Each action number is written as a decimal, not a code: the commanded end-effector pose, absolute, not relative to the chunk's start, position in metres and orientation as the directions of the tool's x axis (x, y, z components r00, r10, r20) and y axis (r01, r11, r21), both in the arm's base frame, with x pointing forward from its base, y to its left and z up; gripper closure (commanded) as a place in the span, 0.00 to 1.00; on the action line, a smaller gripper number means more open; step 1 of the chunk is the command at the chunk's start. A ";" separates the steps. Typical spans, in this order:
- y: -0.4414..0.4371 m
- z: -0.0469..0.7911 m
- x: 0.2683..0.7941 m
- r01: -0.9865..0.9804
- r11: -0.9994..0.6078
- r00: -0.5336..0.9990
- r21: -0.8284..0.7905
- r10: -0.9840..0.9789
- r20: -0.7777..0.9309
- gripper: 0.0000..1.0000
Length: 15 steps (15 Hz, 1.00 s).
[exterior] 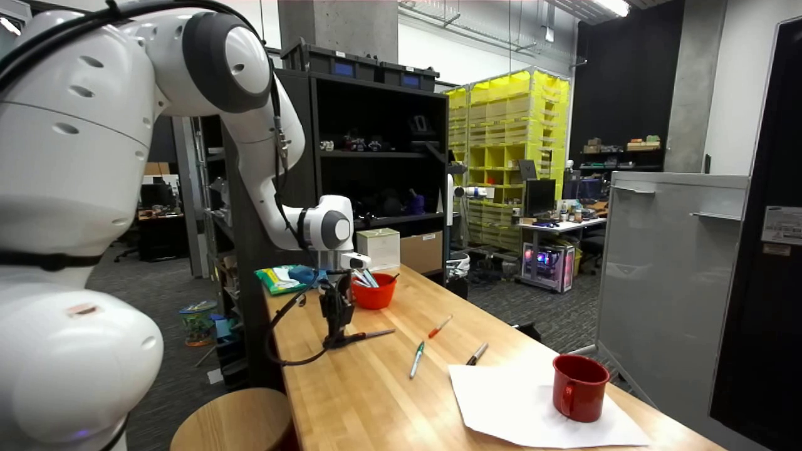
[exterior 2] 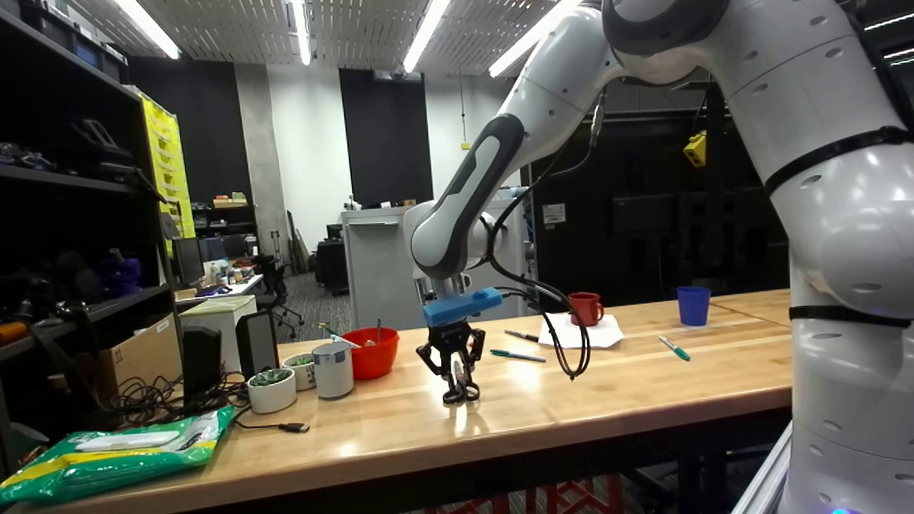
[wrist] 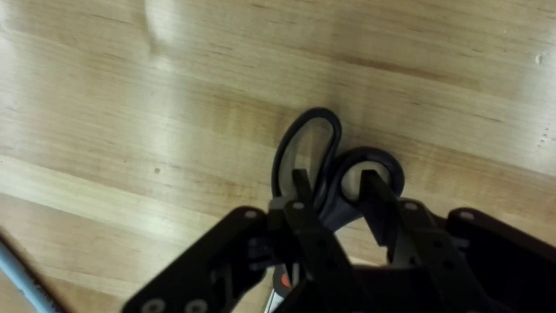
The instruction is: Open and close the black pair of scissors five times
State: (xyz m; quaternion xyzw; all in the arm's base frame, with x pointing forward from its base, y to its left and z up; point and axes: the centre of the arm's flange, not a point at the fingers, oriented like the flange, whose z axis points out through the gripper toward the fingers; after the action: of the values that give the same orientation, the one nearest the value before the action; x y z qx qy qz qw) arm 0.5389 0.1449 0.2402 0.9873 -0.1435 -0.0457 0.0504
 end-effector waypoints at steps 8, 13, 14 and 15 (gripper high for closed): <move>0.132 0.290 0.503 -0.252 -0.959 0.967 0.131 -0.244 0.076 0.57; 0.112 0.311 0.494 -0.250 -0.958 0.964 0.140 -0.234 0.123 0.13; 0.108 0.315 0.493 -0.258 -0.957 0.962 0.132 -0.242 0.126 0.05; 0.102 0.319 0.493 -0.268 -0.955 0.959 0.123 -0.252 0.131 0.01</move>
State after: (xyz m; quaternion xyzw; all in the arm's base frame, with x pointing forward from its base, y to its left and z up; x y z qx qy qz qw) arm 0.5086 0.1161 0.3028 0.9885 -0.1231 0.0402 0.0775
